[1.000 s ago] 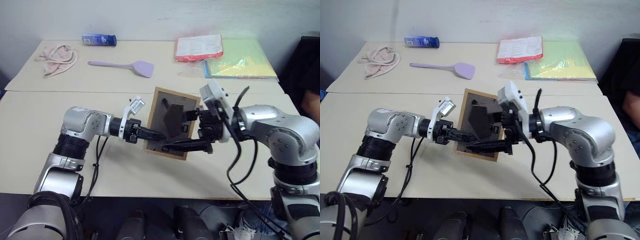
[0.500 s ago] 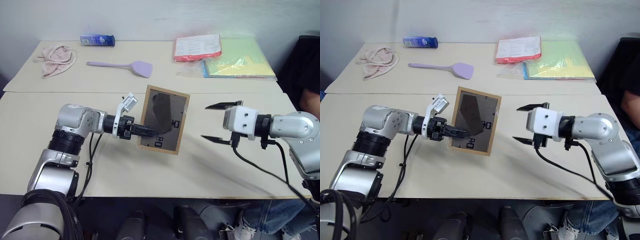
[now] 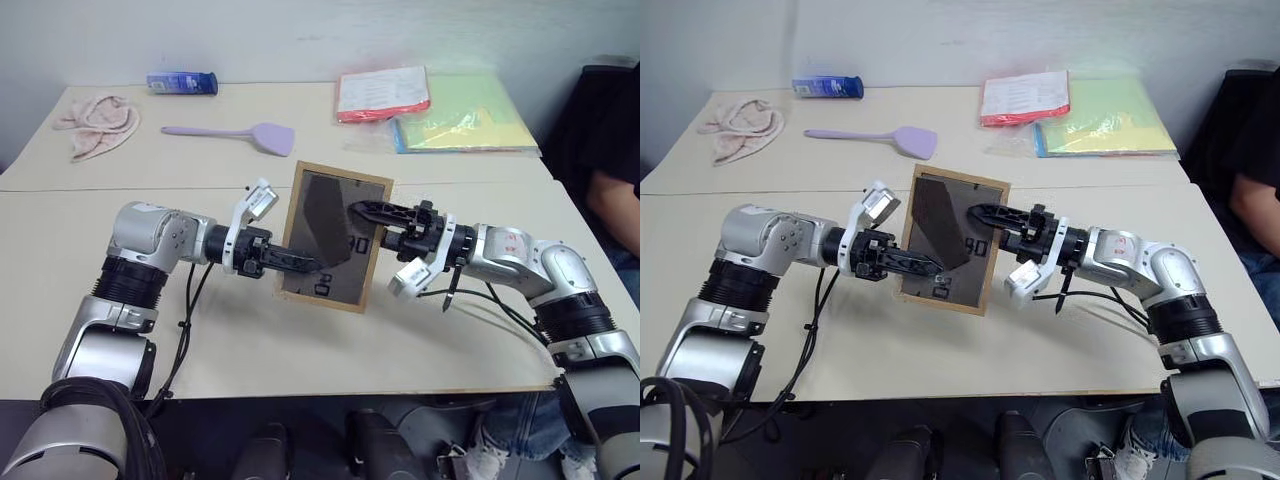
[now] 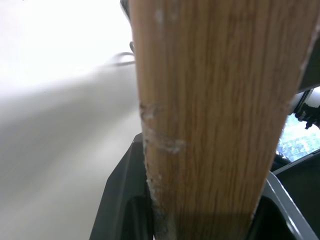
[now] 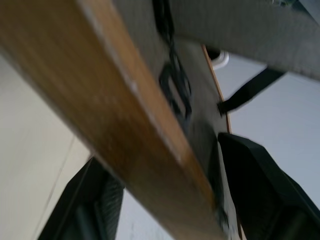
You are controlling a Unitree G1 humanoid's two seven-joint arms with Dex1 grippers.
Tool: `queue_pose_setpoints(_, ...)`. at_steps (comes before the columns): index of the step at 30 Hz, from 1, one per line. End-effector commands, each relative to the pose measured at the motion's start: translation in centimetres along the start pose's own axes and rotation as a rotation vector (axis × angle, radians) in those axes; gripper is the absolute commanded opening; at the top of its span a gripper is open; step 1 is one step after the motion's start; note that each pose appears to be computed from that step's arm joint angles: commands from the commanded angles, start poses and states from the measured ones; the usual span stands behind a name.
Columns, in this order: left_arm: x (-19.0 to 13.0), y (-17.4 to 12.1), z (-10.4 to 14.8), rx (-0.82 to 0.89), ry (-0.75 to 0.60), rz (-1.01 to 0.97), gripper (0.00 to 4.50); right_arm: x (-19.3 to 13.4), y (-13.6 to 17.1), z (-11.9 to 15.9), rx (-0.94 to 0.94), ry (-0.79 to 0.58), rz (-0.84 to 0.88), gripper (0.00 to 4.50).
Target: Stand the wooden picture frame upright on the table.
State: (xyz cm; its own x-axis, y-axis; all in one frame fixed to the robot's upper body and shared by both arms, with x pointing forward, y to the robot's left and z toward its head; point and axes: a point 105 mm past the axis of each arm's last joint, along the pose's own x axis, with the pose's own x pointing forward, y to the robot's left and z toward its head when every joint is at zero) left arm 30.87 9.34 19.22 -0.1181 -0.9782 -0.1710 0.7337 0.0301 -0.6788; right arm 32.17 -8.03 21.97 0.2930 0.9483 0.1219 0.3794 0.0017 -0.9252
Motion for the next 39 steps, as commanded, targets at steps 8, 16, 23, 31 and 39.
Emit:
queue_pose_setpoints(8, -4.2, -0.7, 1.2, 0.119, -0.1, 0.141, 3.76, -0.5, -2.2, -0.5, -0.013, -0.052, -0.111, 1.26)
queue_pose_setpoints(16, -10.8, -6.6, 0.6, 0.47, -0.253, 0.3, 4.5, -0.9, -1.4, -1.9, 0.452, 0.06, -0.149, 1.26)
queue_pose_setpoints(23, -7.7, -4.8, -1.2, 0.736, -0.239, 0.454, 4.5, 0.1, 0.3, -0.4, 1.746, 0.059, -0.177, 1.26)
queue_pose_setpoints(31, -6.6, -4.1, -1.6, 0.811, -0.23, 0.455, 4.5, -0.1, 5.7, 2.2, 2.102, 0.103, -0.043, 1.26)
queue_pose_setpoints(39, -6.5, -3.9, -1.5, 0.785, -0.224, 0.437, 4.5, -1.3, 9.2, 3.6, 2.103, 0.183, 0.036, 1.96)
